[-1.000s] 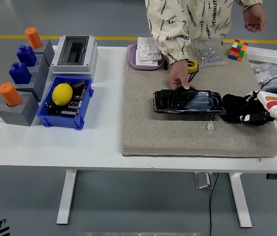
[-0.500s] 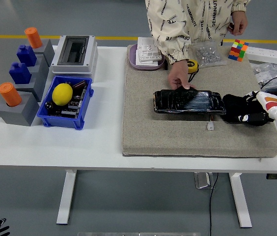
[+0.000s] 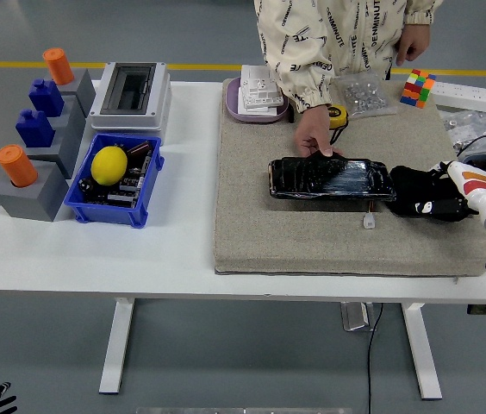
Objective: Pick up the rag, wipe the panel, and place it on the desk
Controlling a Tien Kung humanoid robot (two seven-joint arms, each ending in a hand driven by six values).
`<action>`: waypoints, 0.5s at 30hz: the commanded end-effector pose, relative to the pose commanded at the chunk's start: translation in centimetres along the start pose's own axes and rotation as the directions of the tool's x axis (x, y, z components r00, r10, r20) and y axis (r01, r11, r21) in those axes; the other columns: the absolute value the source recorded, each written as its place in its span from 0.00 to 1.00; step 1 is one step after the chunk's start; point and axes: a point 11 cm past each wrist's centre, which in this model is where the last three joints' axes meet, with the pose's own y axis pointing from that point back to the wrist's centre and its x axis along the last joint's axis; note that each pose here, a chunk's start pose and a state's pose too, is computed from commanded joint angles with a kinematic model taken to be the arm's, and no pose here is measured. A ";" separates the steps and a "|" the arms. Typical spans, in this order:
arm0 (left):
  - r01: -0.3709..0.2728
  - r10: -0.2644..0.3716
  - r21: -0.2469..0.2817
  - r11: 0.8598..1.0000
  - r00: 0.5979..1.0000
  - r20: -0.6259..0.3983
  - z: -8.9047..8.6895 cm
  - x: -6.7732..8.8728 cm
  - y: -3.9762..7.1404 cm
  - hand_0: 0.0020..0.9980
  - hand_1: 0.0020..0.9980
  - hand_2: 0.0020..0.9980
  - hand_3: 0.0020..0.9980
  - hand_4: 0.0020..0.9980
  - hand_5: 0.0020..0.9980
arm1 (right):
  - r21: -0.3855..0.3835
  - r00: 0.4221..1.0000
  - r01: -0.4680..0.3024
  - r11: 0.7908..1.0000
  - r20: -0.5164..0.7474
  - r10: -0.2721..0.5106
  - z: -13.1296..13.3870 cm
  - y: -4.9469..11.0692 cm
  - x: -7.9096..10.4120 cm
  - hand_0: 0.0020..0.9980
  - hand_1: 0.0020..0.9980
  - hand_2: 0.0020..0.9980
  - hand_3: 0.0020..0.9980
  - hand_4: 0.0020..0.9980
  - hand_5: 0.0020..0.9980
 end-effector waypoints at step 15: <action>-0.001 0.001 0.000 1.000 1.000 0.002 0.0 0.1 0.0 0.73 0.72 0.77 0.63 0.69 0.58 | -0.014 1.000 -0.015 1.000 0.010 0.015 0.4 0.2 -0.1 0.44 0.50 0.52 0.50 1.00 0.32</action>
